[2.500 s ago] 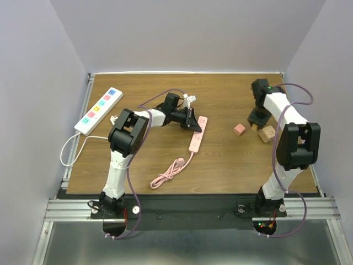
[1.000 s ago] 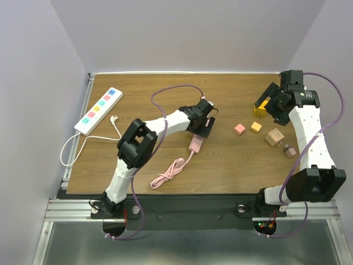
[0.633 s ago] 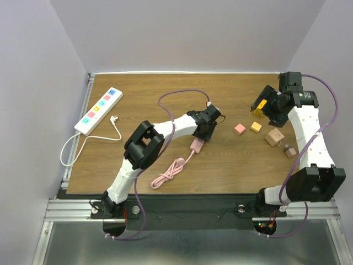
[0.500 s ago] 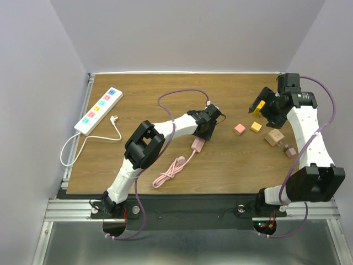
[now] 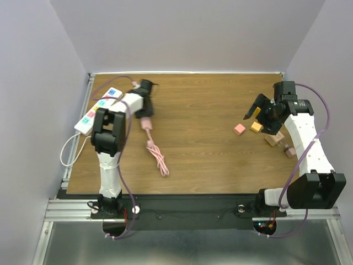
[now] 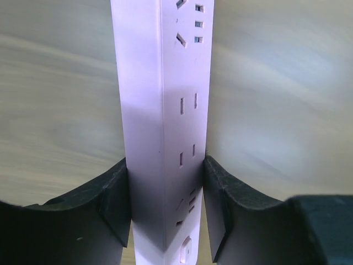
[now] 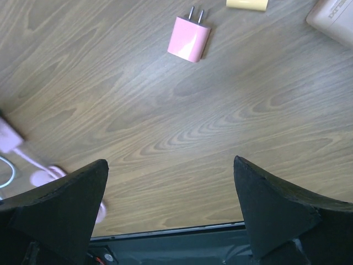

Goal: Pull the plug off the socket

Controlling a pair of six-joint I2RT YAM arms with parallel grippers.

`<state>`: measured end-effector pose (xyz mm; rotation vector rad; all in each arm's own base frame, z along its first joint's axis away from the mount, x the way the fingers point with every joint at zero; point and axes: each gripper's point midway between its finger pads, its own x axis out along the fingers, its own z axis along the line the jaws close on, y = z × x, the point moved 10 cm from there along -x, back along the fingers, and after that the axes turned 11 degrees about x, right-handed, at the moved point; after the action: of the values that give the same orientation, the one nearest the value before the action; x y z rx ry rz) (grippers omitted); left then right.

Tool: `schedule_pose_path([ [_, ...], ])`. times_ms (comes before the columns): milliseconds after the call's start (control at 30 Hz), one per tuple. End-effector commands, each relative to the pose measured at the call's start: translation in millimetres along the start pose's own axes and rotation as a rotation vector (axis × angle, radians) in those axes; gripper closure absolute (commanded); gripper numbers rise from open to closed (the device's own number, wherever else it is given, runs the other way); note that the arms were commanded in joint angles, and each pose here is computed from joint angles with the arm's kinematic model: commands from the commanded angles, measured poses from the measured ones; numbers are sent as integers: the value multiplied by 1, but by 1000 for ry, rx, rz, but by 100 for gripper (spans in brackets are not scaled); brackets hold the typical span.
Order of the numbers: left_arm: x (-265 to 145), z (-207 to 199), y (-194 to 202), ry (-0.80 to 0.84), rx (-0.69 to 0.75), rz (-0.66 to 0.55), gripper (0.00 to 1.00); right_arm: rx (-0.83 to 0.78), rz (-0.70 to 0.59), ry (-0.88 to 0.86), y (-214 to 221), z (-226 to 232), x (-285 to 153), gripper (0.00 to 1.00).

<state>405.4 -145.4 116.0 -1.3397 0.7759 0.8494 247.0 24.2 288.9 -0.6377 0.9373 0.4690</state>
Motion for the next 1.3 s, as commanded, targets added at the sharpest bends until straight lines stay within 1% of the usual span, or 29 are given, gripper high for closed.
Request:
schedule_pose_path([
  [0,2,87,-5,-289,-81,120,100,-37,-28,-80,2,7,-7,0],
  [33,7,110,-6,-328,-113,148,100,-37,-27,-79,2,7,-7,0],
  [167,19,151,-6,-379,-183,179,100,-46,-32,-86,3,9,-9,0],
  [233,18,157,-7,-397,-173,173,100,-50,-39,-85,3,10,-10,0],
  [333,3,159,-20,-383,-170,102,100,-55,-39,-79,4,8,-9,0],
  [367,-2,157,-23,-353,-175,86,90,-58,-41,-79,4,8,-9,0],
  [400,-8,155,-26,-330,-180,65,76,-58,-40,-80,4,8,-9,0],
  [467,-32,151,-37,-276,-189,-14,49,-61,-43,-79,4,8,-10,0],
  [500,-43,146,-40,-246,-187,-43,12,-63,-44,-80,4,8,-10,0],
  [533,-70,140,-48,-217,-182,-114,1,-65,-45,-81,3,8,-10,0],
  [633,-112,130,-58,-140,-178,-222,1,-70,-46,-87,2,9,-10,0],
  [667,-141,126,-63,-92,-178,-286,1,-74,-48,-92,1,10,-11,0],
  [733,-169,123,-65,-47,-179,-343,1,-79,-44,-98,0,12,-9,0],
  [767,-194,121,-63,5,-184,-386,1,-81,-37,-102,0,13,-8,0],
  [833,-219,113,-59,99,-167,-430,1,-82,-34,-118,-1,16,-8,0],
  [867,-246,108,-53,159,-155,-498,1,-82,-26,-118,-2,17,-5,0],
  [900,-263,90,-47,260,-103,-532,1,-82,-18,-122,-2,18,-5,0],
  [933,-288,84,-35,306,-83,-593,1,-83,-20,-126,-4,19,-5,0],
  [967,-304,68,-30,370,-53,-654,1,-96,-4,-130,0,23,-3,0],
  [1033,-326,67,-10,408,-78,-735,1,-103,-2,-147,0,28,-5,0],
  [1067,-334,69,-7,414,-98,-778,1,-104,0,-151,0,30,-5,0],
  [1133,-342,72,1,435,-113,-823,1,-124,6,-164,4,35,-6,0],
  [1267,-372,82,18,477,-85,-928,1,-146,2,-186,10,38,-12,0],
])
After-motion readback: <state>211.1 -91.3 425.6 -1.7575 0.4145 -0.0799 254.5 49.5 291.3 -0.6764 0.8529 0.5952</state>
